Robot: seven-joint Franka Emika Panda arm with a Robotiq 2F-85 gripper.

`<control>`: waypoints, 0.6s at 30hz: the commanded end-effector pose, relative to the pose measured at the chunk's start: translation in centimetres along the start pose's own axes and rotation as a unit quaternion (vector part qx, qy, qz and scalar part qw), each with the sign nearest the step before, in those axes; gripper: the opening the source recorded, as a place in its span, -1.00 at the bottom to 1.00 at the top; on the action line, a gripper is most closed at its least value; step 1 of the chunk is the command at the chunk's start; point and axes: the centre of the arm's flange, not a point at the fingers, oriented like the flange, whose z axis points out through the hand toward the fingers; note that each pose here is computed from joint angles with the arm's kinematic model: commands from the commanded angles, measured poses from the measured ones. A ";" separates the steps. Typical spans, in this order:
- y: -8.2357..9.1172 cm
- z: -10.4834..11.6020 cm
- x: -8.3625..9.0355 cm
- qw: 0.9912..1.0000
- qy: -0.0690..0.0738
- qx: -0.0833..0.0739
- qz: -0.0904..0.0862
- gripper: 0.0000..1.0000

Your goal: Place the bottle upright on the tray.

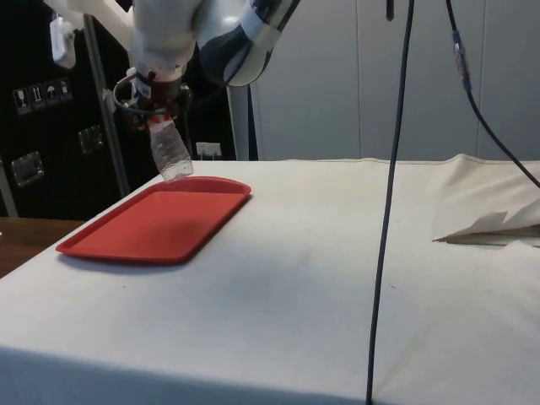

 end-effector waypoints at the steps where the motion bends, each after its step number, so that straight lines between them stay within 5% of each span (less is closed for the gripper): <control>1: -0.2 -0.2 0.4 1.000 0.017 -0.002 0.004 -0.35; 7: -0.7 -0.4 -0.1 0.999 0.035 -0.008 0.002 -0.35; 8: -0.5 -0.2 -0.5 1.000 0.021 -0.008 -0.002 -0.35; 9: -0.7 -0.4 -0.2 0.999 0.037 -0.009 0.002 -0.35; 15: -1.4 -0.8 -0.7 0.998 0.055 -0.016 -0.001 -0.35; 16: -1.2 -0.5 -1.2 0.999 0.043 -0.016 -0.005 -0.35; 18: -1.7 -0.9 -1.0 0.998 0.062 -0.019 -0.002 -0.35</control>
